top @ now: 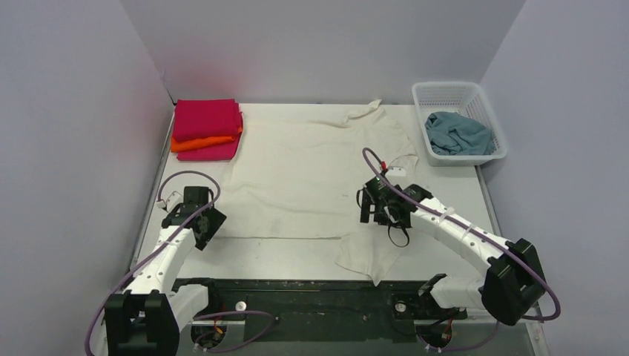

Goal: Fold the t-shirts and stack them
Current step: Grab the side of the flattened tshirt closest away from the robot with both arms

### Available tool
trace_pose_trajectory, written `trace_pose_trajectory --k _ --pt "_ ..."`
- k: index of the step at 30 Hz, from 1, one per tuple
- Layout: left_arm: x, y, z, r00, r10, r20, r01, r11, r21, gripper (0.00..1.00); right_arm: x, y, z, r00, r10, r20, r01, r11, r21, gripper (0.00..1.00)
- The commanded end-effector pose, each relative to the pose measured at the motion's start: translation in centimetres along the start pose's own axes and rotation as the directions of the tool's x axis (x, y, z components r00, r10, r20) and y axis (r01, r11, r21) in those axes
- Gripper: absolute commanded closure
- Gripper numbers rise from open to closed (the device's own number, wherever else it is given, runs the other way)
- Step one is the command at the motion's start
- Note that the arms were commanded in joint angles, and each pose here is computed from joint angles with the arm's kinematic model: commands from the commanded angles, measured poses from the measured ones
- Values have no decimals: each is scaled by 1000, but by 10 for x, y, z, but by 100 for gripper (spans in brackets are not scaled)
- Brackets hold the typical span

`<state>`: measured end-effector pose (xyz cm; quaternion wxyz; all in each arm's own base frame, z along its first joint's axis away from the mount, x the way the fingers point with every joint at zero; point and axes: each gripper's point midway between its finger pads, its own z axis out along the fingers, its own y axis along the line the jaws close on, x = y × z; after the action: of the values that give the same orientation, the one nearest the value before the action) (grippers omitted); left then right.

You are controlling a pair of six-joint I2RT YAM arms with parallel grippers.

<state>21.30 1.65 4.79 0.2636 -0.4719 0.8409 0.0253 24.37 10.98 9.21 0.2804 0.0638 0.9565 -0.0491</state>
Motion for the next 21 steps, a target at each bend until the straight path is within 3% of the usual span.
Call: trace_pose_trajectory --k 1,7,13,15,16,18,21 --pt "-8 -25 13 997 -78 -1 78 993 87 30 46 -3 -12 998 5 -62 -8 998 -55 6" --pt "10 -20 38 993 -93 -66 97 994 48 53 73 -3 -26 997 26 -72 -37 987 -155 6" --pt "20 -7 44 993 -84 -83 84 996 4 58 88 -16 -31 995 25 -95 -38 989 -141 6" --pt "22 -4 46 993 -83 -81 83 997 -4 66 92 -18 -31 994 20 -108 -35 990 -139 6" --pt "23 -3 46 993 -83 -83 82 997 -6 79 95 -17 -31 994 11 -112 -27 990 -141 7" --pt "23 -2 45 993 -86 -82 86 996 -5 96 101 -14 -35 991 -31 -128 11 987 -160 10" --pt "20 -2 43 994 -84 -70 84 996 -4 100 115 -10 -39 980 -135 -144 109 979 -171 16"
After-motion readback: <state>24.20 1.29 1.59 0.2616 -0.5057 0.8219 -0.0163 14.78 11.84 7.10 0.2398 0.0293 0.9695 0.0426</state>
